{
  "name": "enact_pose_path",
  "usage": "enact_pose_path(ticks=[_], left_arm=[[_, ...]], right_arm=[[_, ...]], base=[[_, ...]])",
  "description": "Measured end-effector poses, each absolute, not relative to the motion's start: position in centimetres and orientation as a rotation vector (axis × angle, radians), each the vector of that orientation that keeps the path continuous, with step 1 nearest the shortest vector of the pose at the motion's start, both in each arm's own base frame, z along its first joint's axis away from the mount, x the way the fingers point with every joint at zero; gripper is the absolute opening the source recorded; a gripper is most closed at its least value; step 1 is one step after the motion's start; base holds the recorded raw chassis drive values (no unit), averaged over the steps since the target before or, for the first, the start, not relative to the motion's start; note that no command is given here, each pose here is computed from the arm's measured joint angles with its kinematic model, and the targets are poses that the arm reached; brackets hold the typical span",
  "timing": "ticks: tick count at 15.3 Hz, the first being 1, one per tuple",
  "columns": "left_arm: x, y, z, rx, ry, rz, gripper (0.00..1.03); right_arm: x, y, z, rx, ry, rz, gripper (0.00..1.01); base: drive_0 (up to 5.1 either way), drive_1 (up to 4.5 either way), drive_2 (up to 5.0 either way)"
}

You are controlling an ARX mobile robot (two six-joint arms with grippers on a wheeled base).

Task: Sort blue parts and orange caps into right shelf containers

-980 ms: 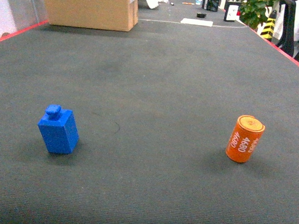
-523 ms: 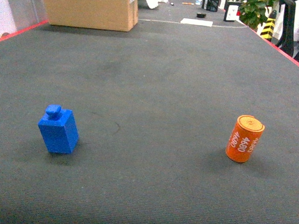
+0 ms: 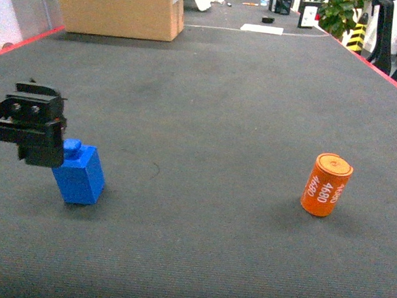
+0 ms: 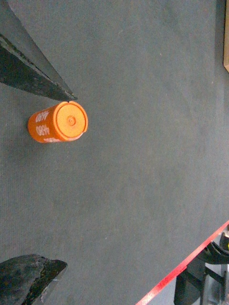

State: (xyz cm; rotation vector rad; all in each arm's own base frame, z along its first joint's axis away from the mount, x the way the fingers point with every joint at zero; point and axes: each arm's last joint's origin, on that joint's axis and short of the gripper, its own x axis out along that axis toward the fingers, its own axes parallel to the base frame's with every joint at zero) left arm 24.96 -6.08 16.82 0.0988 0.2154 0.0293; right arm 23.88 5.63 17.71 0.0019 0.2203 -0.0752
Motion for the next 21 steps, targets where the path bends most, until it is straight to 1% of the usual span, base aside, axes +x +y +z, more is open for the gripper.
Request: enact_pose_path(ticks=[2,4,5,8,10,14,16,21], left_arm=[[27.5,-6.9,16.1,0.079,0.250,0.017,0.98],[28.9,-7.4,14.8,0.063,0.293,0.017,0.98],[29.4,-7.3,14.2,0.054,0.308,0.023,0.98],[30.6,-6.6,13.3,0.013,0.328,0.057,0.98],[30.9,-6.3,12.8,0.003,0.339,0.066,0.98],[31.3,-6.4,11.8,-0.014,0.364,0.051,0.98],[31.6,-6.5,11.3,-0.011,0.378,0.051,0.98],[31.9,-6.6,9.8,-0.006,0.419,0.041,0.98]], right_arm=[[26.9,6.3,17.3,0.041,0.260,-0.049,0.98],[28.8,6.9,16.4,0.084,0.304,-0.023,0.98],[29.7,7.2,15.8,0.100,0.324,-0.023,0.98],[31.7,8.2,15.2,0.125,0.342,-0.020,0.98],[31.9,8.5,14.8,0.125,0.360,-0.020,0.98],[32.4,8.5,13.3,0.125,0.403,-0.031,0.98],[32.7,8.2,12.9,0.134,0.409,-0.039,0.98],[33.2,8.4,11.4,0.145,0.449,-0.038,0.98]], base=[[0.0,0.00,0.0],[0.0,0.00,0.0],[0.0,0.00,0.0],[0.0,0.00,0.0],[0.0,0.00,0.0],[0.0,0.00,0.0],[0.0,0.00,0.0],[0.0,0.00,0.0]])
